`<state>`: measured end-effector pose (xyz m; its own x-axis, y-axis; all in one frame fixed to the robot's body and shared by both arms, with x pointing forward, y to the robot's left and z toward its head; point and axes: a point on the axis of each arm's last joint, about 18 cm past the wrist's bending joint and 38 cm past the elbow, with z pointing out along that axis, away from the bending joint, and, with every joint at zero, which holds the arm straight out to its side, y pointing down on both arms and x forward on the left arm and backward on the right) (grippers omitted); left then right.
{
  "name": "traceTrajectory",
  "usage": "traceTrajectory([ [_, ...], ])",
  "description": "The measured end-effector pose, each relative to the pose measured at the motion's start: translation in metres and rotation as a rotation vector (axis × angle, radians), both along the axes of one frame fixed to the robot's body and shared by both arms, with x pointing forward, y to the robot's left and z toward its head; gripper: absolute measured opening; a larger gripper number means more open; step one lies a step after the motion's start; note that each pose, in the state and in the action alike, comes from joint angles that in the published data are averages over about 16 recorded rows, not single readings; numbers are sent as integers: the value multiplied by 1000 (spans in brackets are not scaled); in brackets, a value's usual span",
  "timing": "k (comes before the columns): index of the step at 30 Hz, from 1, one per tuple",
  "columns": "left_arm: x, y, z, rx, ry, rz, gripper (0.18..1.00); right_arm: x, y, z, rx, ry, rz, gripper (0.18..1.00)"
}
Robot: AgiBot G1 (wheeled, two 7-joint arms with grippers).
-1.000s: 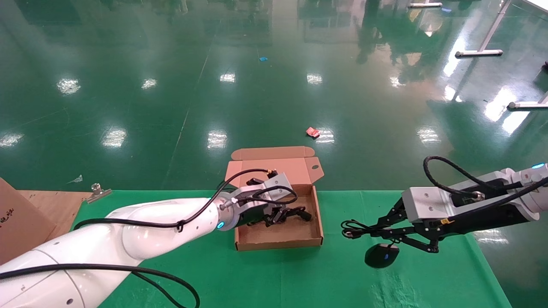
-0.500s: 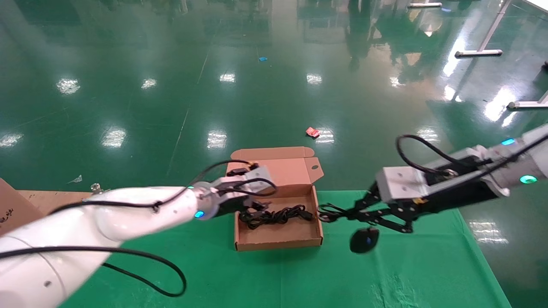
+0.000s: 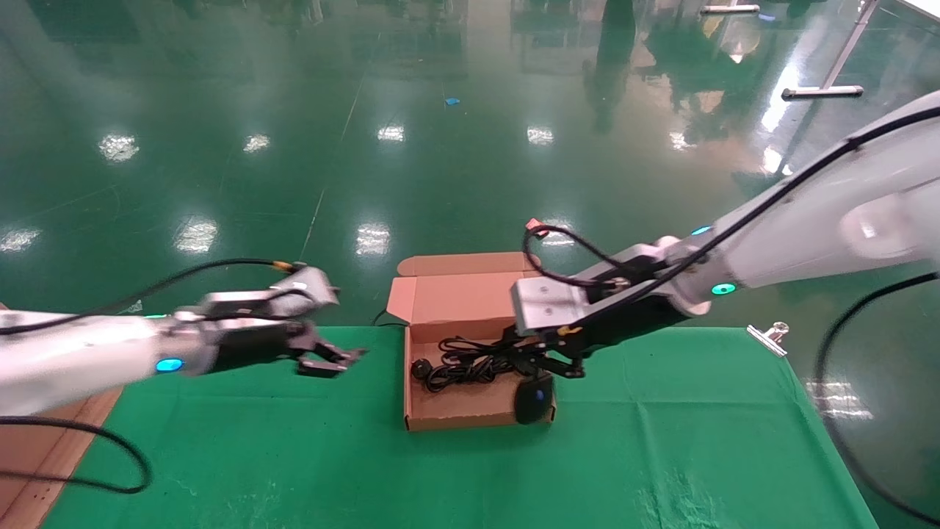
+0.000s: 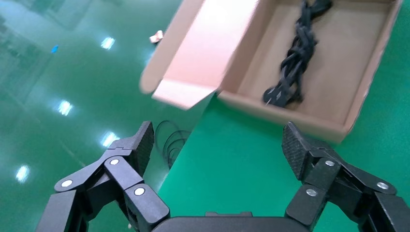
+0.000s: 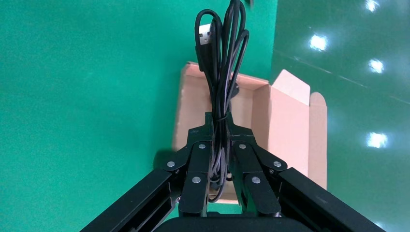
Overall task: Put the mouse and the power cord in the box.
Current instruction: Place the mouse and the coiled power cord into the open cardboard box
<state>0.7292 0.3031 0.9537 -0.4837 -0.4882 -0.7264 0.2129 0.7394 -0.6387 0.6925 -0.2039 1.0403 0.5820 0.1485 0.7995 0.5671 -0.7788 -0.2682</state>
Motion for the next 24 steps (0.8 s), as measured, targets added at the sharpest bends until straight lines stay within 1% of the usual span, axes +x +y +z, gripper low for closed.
traceTrajectory([
  [7,-18,62,-5,-46,-11,37,966,24,34,-17,15,-89,-26,214],
  [13,-28,103,-18,-84,-4,90,994,38,58,-41,28,-149,-56,214],
  [18,-32,125,-28,-114,4,126,1001,45,69,-67,17,-163,-86,214],
  [24,-34,135,-35,-141,9,140,1001,54,69,-92,-9,-169,-135,214],
])
